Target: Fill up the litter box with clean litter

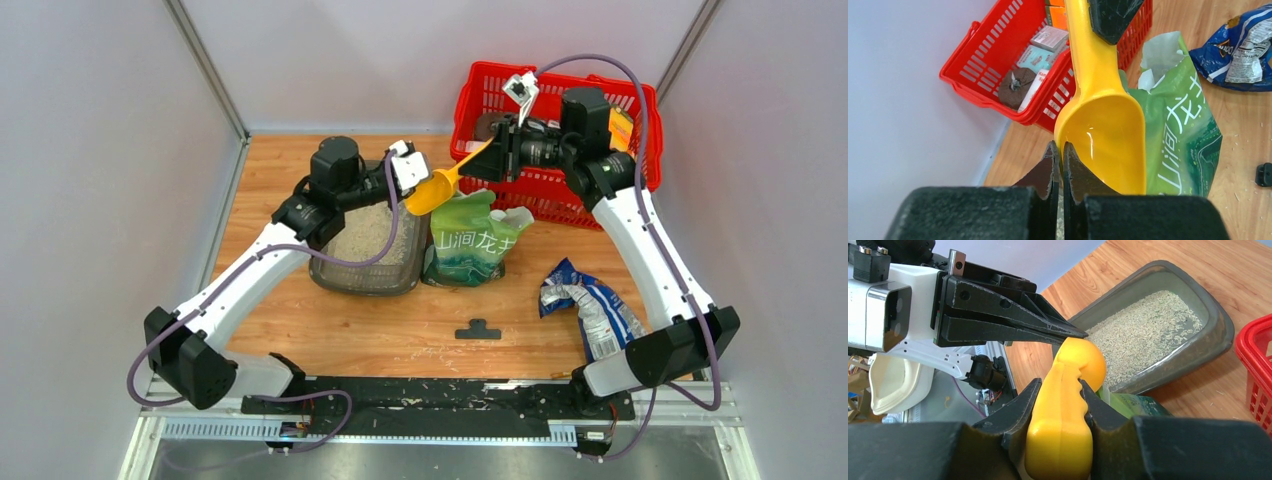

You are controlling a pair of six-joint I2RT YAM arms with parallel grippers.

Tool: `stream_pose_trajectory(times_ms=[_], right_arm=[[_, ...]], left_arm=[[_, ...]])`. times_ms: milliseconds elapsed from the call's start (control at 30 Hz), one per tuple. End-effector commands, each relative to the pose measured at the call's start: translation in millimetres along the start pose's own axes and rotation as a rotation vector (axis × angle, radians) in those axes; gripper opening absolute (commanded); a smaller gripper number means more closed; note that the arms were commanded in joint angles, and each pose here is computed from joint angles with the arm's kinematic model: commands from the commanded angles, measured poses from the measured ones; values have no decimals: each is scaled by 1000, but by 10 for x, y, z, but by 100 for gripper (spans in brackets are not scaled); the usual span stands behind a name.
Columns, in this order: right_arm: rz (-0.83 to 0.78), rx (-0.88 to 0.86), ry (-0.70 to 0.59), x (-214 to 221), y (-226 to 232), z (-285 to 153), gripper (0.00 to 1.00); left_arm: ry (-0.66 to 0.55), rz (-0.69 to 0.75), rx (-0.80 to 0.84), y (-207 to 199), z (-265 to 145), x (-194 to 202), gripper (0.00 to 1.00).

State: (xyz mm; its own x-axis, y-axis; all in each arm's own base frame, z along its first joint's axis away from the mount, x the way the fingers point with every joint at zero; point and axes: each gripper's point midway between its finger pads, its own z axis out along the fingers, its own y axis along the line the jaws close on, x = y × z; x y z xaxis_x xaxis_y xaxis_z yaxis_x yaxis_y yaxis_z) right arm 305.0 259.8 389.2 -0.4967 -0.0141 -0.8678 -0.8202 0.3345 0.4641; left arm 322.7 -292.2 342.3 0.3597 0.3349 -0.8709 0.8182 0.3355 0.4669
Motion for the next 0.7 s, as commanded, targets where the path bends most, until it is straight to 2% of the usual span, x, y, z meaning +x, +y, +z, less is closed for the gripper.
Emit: stream_pose_trajectory(times_ms=[0,67,100,200,233,400,433,467,500,567,667], right_arm=[[-35,-46,-34,-89,209,-93,0],[-37,-51,-36,-99,218,-92,0],[-38,-51,-38,-113,229,-96,0],[-29,-50,-37,-113,208,-87,0],[-28,-47,-38,-117,199,-93,0],[46,9,-54,-121,27,-126,3],[64,42,-71,-151,-55,-164,8],[85,61,-77,-145,-113,-178,25],[119,81,-83,-144,-163,-188,33],[141,104,-88,-126,-251,-221,42],[150,106,-86,-80,-264,-219,47]], left_arm=[[-30,27,51,-53,81,-87,0],[-16,52,86,-122,125,-55,17],[-12,57,90,-127,138,-40,20],[-16,61,115,-176,199,-31,8],[-16,60,119,-189,216,-23,1],[-32,-5,93,-154,249,-97,0],[-39,-16,79,-130,250,-130,0],[-34,-32,77,-127,250,-118,0],[-36,-42,81,-137,248,-135,0],[-34,-57,87,-150,241,-145,0],[-40,-72,94,-162,237,-161,0]])
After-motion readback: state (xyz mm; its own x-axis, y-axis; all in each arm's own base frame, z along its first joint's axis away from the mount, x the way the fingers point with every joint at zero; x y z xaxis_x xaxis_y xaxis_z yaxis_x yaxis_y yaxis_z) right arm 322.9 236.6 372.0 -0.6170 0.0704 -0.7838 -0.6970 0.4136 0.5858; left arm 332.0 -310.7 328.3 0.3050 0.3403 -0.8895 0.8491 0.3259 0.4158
